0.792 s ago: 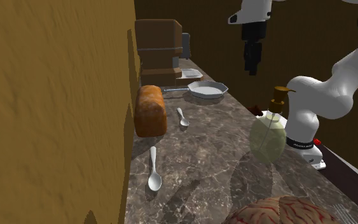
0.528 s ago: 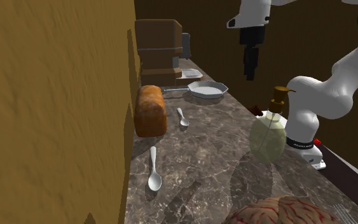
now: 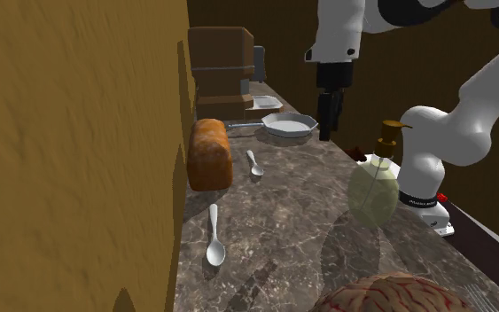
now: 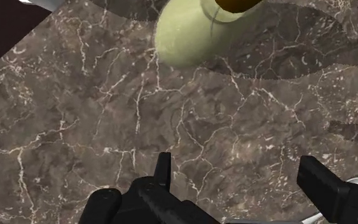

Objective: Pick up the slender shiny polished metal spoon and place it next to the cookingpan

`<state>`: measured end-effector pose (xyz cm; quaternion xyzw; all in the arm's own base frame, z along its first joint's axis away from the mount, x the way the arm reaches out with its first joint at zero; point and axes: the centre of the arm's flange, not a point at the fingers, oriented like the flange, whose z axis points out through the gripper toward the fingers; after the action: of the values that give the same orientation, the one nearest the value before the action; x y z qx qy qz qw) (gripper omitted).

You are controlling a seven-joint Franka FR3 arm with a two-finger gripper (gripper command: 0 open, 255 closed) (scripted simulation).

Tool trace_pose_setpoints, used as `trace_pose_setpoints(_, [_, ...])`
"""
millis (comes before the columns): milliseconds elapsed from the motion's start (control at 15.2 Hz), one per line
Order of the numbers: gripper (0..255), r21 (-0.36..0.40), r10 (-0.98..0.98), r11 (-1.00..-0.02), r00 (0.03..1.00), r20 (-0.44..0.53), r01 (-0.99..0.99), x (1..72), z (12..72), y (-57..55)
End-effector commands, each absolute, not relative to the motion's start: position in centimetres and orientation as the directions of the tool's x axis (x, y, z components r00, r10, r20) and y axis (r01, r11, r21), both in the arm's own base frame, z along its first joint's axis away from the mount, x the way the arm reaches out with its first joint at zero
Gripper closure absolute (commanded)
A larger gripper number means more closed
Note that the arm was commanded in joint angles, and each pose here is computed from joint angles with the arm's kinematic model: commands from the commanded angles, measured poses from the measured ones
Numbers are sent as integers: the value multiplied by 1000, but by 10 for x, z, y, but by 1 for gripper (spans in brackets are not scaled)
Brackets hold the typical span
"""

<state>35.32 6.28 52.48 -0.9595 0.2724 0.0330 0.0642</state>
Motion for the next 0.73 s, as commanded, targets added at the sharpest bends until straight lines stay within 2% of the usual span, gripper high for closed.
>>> trace_pose_setpoints(0, [0, -111, -580, -801, 808, -101, -589, 371, 508, 76])
trace_pose_setpoints(660, [0, -132, -817, -551, 565, -115, -824, 465, 447, 127])
